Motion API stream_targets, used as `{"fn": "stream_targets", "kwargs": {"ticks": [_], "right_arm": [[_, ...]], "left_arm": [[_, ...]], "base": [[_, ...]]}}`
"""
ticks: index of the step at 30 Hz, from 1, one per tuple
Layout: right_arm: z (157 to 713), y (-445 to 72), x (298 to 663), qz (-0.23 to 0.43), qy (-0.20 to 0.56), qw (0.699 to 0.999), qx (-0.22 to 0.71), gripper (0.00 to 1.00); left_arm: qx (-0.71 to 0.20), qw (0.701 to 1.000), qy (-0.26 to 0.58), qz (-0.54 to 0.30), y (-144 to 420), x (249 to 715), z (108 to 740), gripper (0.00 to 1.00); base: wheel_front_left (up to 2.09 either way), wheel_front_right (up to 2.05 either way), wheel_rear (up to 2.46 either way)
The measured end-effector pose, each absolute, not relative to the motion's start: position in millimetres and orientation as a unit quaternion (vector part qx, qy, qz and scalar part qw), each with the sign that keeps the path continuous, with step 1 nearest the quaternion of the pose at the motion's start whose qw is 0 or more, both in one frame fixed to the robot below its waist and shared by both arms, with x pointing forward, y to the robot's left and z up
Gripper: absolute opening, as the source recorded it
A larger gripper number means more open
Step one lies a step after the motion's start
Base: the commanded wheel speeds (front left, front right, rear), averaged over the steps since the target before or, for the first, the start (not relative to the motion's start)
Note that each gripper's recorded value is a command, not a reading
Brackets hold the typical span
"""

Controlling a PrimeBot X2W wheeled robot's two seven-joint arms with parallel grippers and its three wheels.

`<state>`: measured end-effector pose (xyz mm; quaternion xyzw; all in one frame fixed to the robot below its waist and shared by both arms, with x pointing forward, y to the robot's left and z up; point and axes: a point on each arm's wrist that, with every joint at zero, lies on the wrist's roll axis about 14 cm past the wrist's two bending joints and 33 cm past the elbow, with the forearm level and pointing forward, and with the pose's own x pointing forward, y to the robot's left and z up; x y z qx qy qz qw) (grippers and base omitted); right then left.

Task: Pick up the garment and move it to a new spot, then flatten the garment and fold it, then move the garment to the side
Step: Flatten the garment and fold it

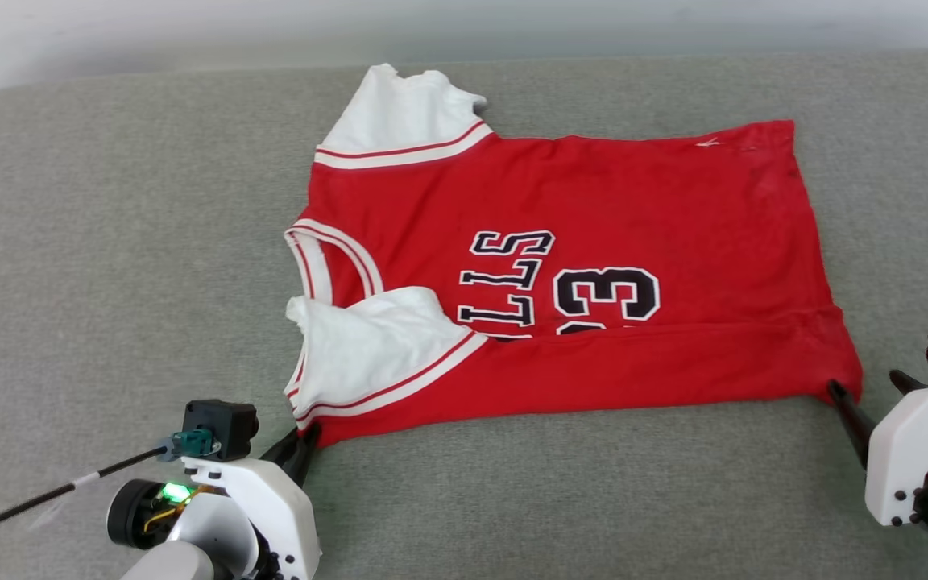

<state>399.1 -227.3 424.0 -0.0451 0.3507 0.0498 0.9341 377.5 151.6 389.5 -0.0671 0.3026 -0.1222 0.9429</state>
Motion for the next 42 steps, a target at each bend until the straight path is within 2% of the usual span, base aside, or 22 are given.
{"fn": "stream_targets", "kwargs": {"ticks": [9, 19, 20, 21, 22, 23, 30, 42], "right_arm": [[387, -234, 410, 0.038, 0.411, 0.91, -0.049, 1.0], [356, -216, 416, 0.067, 0.45, 0.889, -0.051, 1.0], [355, -216, 416, 0.069, 0.451, 0.888, -0.05, 0.8], [355, -216, 416, 0.07, 0.452, 0.888, -0.049, 0.39], [355, -215, 416, 0.071, 0.453, 0.888, -0.048, 0.08], [355, -215, 415, 0.072, 0.452, 0.888, -0.048, 0.0], [366, -221, 406, 0.065, 0.439, 0.895, -0.04, 0.0], [391, -246, 350, 0.043, 0.434, 0.899, -0.027, 0.0]], "left_arm": [[-0.061, 0.96, 0.243, -0.126, 153, 383, 427, 0.0], [-0.056, 0.959, 0.248, -0.125, 155, 378, 425, 0.0], [-0.055, 0.958, 0.25, -0.126, 155, 377, 424, 0.0], [-0.054, 0.957, 0.254, -0.128, 155, 376, 422, 0.0], [-0.05, 0.956, 0.259, -0.129, 156, 374, 419, 0.0], [-0.046, 0.955, 0.263, -0.13, 157, 373, 417, 0.0], [-0.044, 0.949, 0.281, -0.137, 157, 358, 410, 0.0], [-0.033, 0.935, 0.322, -0.146, 163, 305, 400, 0.0]], "base": [[0.0, 0.0, 0.0], [0.0, 0.0, 0.0], [0.0, 0.0, 0.0], [0.0, 0.0, 0.0], [0.0, 0.0, 0.0], [0.0, 0.0, 0.0], [0.0, 0.0, 0.0], [0.0, 0.0, 0.0]]}}
